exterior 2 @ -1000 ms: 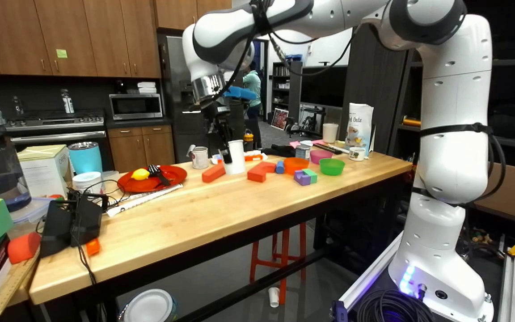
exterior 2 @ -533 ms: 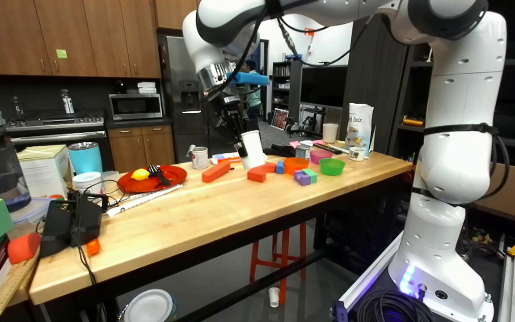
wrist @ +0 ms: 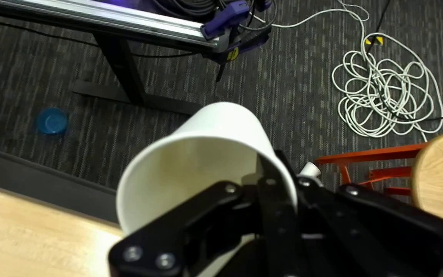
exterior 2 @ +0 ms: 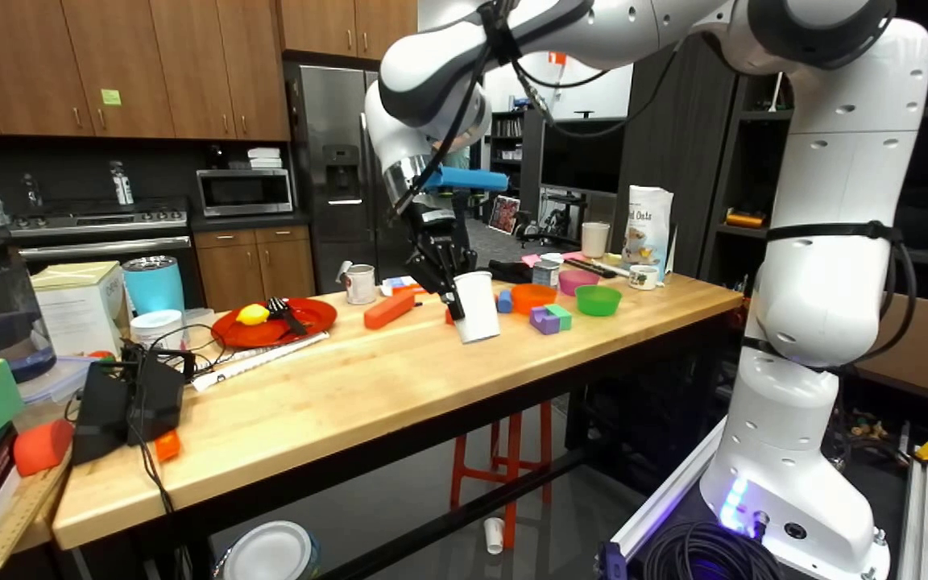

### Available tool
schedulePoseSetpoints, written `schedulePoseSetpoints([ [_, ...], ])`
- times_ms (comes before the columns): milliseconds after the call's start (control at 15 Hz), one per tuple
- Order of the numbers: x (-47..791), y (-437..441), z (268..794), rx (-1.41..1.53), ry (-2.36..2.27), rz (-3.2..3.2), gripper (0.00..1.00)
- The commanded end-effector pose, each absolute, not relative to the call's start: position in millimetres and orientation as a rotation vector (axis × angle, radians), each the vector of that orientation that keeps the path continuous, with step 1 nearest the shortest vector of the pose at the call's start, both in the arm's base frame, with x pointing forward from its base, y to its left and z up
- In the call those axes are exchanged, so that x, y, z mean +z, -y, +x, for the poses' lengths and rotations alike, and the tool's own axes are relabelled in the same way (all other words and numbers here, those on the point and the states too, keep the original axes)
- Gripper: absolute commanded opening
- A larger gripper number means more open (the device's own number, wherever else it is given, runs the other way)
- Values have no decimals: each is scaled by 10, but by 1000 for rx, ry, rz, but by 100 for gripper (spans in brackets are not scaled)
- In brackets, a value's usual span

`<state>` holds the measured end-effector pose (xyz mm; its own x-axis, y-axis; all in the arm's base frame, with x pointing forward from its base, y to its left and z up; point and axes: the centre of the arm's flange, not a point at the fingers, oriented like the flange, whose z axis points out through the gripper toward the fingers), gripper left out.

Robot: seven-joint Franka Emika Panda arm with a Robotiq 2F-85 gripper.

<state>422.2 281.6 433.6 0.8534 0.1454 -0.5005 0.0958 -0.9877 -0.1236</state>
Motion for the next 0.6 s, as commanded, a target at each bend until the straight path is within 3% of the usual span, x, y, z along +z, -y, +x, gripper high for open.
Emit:
schedulePoseSetpoints([
  [0,4171,-2612,3871,737,135,-2929,0],
  [533,3231,-2572,2694,867,-258,-2912,0],
])
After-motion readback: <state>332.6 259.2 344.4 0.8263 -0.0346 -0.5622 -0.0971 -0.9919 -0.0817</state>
